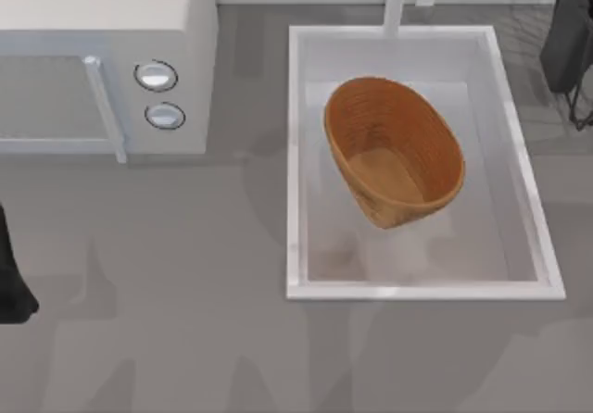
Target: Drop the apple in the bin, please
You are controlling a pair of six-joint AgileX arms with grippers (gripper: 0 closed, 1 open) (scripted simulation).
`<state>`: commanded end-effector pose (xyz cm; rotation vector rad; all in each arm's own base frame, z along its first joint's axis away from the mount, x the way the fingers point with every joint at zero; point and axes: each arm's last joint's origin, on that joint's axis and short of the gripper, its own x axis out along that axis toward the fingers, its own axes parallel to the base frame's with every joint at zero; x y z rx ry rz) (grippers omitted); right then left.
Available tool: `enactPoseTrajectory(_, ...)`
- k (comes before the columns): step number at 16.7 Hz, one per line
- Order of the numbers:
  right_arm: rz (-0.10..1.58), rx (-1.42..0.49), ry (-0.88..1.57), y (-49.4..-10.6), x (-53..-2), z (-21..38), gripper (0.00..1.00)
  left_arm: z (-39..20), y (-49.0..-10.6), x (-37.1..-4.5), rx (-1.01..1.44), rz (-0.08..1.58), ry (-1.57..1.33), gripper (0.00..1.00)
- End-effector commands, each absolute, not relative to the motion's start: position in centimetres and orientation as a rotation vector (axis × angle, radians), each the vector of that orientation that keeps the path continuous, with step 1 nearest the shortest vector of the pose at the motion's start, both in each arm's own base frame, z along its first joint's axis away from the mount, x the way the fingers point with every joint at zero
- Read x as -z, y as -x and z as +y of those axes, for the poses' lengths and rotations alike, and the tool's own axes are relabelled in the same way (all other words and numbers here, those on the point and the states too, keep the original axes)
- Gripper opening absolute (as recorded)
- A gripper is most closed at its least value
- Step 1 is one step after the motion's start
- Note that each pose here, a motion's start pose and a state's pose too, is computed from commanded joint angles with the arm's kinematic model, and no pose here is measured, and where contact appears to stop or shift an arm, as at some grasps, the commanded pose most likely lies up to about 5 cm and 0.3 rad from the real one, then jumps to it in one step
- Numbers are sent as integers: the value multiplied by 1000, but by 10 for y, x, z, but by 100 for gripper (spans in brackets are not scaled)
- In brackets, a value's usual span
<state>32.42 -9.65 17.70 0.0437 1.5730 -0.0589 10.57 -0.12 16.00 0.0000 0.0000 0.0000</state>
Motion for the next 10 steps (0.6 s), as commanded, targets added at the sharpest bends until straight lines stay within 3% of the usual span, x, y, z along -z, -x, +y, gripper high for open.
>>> enactPoseTrajectory(10, 1569, 60, -43, -325, -112, -97, 100, -1, -106, -160, 0, 0, 0, 100)
